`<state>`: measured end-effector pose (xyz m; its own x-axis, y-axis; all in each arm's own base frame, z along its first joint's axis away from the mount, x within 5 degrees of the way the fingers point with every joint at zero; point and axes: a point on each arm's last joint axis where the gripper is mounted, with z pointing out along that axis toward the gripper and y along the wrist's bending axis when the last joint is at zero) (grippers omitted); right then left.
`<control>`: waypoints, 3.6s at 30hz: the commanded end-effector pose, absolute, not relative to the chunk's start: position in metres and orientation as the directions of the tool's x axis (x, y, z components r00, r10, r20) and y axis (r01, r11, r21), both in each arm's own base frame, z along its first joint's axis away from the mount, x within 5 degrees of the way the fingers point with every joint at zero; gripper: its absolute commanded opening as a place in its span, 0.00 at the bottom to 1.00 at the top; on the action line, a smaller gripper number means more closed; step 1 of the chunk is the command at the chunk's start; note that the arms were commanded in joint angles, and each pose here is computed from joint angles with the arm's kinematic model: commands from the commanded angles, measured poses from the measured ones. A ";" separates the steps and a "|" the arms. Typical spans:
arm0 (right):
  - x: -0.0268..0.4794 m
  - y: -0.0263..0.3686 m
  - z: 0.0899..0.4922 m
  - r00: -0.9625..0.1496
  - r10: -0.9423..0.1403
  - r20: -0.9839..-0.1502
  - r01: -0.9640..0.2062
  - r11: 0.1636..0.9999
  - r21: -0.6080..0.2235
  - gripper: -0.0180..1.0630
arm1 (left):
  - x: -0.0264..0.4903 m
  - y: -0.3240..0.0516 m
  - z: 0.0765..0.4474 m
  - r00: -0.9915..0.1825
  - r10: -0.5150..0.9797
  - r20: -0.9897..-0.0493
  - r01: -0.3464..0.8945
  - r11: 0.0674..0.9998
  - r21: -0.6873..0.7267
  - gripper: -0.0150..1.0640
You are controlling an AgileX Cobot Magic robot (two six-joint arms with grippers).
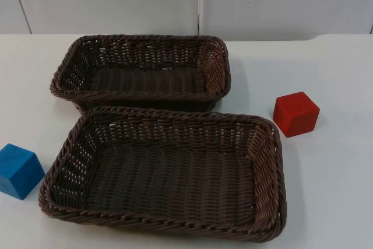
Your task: Pick up one cube with the left hand and place it into the upper basket. Pick up one cube with the right hand and place it into the lower basket.
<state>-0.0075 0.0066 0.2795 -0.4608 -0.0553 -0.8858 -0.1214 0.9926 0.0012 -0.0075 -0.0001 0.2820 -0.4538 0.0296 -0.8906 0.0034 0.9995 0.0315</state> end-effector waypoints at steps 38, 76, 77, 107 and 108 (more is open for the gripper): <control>-0.007 -0.001 0.280 -0.453 -0.085 -0.887 -0.054 0.996 -0.067 0.99 | 0.018 -0.002 0.293 -0.505 0.028 -0.863 0.026 1.000 0.017 0.99; -0.007 -0.002 0.280 -0.451 -0.096 -0.887 -0.078 0.995 -0.068 0.99 | 0.157 -0.013 0.282 -0.817 0.037 -0.576 0.116 0.988 -0.100 0.99; -0.007 -0.002 0.280 -0.451 -0.096 -0.887 -0.078 0.995 -0.068 0.99 | 0.157 -0.013 0.282 -0.817 0.037 -0.576 0.116 0.988 -0.100 0.99; -0.007 -0.002 0.280 -0.451 -0.093 -0.888 -0.075 0.995 -0.066 0.99 | 0.236 -0.015 0.212 -0.873 0.023 -0.487 0.109 0.983 -0.149 0.99; -0.007 -0.002 0.280 -0.451 -0.093 -0.888 -0.075 0.995 -0.066 0.99 | 0.238 -0.015 0.210 -0.879 0.010 -0.477 0.096 0.983 -0.155 0.98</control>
